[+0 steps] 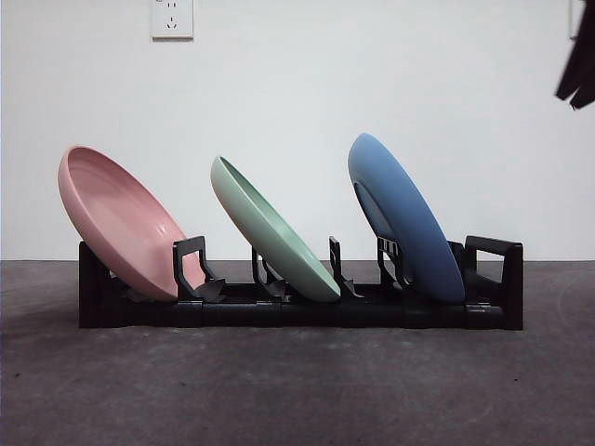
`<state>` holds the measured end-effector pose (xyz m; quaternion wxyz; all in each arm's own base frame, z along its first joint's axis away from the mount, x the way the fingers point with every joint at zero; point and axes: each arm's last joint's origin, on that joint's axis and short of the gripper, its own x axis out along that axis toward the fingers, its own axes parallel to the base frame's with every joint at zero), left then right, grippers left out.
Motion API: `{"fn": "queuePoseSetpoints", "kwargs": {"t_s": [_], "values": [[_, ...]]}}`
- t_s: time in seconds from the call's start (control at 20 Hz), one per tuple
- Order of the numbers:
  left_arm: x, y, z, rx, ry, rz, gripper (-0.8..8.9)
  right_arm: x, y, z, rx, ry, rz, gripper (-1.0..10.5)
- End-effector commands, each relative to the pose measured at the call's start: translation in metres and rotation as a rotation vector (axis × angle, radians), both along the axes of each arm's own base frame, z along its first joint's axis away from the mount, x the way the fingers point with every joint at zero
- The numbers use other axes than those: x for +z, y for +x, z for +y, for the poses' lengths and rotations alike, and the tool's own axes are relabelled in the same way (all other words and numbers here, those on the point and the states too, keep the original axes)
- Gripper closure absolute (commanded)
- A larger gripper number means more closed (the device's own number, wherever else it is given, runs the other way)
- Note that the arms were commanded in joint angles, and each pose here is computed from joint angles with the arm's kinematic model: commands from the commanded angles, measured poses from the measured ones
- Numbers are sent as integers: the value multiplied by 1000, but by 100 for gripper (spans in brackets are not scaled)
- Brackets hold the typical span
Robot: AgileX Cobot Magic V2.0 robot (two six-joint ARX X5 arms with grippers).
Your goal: Place the plate
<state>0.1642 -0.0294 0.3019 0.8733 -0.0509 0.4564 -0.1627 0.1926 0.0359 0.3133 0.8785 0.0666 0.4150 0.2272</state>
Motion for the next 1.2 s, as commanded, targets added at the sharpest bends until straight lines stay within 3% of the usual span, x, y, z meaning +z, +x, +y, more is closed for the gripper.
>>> {"fn": "queuePoseSetpoints", "kwargs": {"t_s": [0.05,0.3,0.45,0.65,0.9,1.2], "values": [[6,2,-1,-15,4,-21,488,6,4,5,34,-7,-13,632],[6,2,-1,-13,2,-23,491,11,9,18,60,22,5,640],[7,3,-1,-12,0,-36,493,30,29,34,52,68,30,653],[9,5,-1,-6,-9,-65,501,47,71,61,97,58,92,693],[9,6,-1,-7,-10,-74,501,44,114,92,143,44,132,693],[11,7,-1,-6,-12,-95,501,25,138,117,183,25,177,709]]}}
